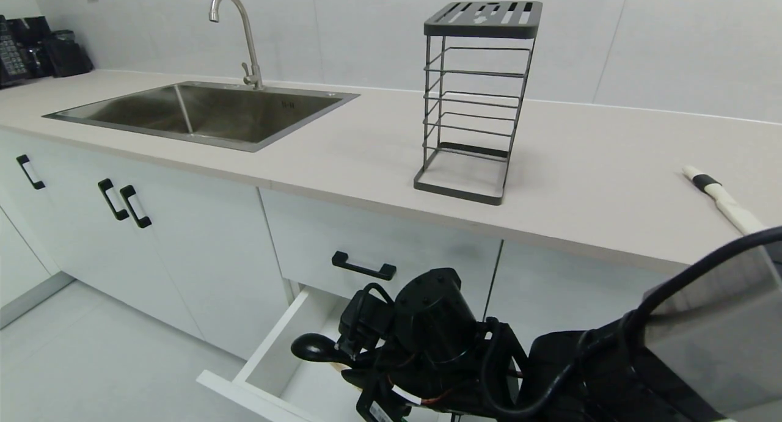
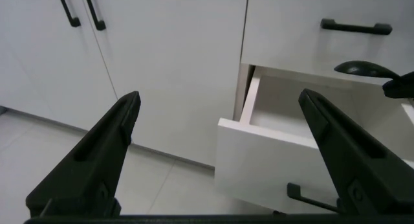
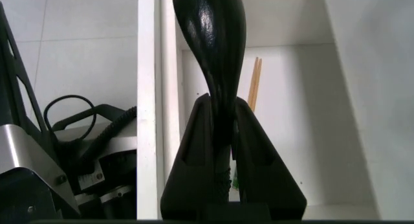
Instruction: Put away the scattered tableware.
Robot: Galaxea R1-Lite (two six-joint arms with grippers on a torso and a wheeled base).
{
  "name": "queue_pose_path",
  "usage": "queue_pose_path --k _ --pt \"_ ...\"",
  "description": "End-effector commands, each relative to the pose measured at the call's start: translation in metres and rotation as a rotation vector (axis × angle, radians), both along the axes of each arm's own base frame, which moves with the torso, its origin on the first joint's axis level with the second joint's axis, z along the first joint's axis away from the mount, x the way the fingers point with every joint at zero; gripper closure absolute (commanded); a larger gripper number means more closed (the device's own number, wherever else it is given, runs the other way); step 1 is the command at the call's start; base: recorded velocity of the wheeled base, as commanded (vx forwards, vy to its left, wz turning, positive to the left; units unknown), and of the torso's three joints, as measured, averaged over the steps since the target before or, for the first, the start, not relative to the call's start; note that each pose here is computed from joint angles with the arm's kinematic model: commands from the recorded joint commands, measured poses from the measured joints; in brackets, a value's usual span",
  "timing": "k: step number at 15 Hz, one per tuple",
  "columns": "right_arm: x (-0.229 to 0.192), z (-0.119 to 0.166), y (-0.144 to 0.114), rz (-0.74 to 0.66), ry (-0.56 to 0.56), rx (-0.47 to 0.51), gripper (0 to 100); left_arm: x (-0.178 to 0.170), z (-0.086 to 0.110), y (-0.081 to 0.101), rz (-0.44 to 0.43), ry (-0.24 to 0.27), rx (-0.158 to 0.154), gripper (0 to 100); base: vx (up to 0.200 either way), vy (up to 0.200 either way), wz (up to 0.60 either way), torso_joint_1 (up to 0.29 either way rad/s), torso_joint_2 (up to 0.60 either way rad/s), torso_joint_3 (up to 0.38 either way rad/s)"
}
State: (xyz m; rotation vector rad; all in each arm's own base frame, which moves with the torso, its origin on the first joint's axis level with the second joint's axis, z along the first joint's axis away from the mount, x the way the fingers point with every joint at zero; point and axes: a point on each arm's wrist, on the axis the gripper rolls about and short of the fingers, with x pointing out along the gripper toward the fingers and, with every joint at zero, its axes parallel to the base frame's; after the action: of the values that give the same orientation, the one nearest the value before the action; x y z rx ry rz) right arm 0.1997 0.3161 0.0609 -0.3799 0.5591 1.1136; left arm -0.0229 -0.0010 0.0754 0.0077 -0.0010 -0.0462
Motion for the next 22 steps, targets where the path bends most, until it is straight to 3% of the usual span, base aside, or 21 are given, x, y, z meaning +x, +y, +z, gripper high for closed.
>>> queue_pose_path --k 1,7,22 --pt "0.003 -0.004 0.002 -0.002 0.003 -0.004 100 0.000 0.000 0.000 0.000 0.001 0.000 0 0.000 0.000 0.00 -0.261 0.35 0.134" --pt "0.012 -0.013 0.011 -0.010 0.005 -0.006 100 0.000 0.000 0.000 0.000 0.001 0.000 0 0.000 0.000 0.00 -0.106 0.26 0.089" --pt "0.033 -0.062 0.024 -0.043 0.069 -0.087 100 0.000 0.000 0.000 0.000 0.001 0.000 0 0.000 0.000 0.00 0.000 0.01 0.002"
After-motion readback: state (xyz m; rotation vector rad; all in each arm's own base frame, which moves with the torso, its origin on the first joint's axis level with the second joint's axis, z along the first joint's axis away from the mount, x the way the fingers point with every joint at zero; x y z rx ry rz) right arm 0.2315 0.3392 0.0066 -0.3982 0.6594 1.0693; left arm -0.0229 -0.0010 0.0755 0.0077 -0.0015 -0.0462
